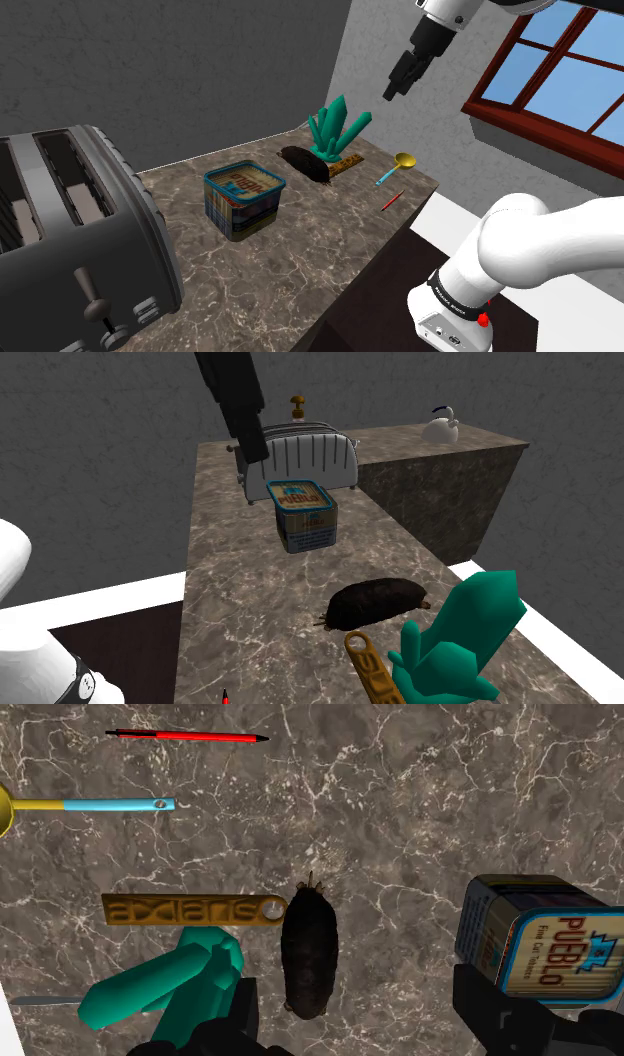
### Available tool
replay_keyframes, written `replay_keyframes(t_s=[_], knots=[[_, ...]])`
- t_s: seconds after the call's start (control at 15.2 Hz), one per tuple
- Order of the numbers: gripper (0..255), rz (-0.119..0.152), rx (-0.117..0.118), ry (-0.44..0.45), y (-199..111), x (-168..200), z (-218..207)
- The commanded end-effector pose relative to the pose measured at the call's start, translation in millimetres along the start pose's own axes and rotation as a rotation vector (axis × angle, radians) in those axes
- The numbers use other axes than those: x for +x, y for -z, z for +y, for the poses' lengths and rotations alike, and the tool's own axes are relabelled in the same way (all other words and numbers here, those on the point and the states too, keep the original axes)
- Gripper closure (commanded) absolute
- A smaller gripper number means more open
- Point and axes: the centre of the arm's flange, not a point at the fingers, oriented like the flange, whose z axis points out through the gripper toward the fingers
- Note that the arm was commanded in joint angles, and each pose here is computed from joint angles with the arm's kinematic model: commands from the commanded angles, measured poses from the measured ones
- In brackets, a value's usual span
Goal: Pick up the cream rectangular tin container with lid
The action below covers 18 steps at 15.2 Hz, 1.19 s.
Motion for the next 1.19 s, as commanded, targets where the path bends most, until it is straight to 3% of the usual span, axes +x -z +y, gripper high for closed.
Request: replay_keyframes(t_s=[0.0, 1.12], knots=[[0, 0.000, 0.000, 0.000, 0.0, 0.0, 0.0], [0, -0.147, 0.021, -0.060, -140.4, 76.7, -163.9]])
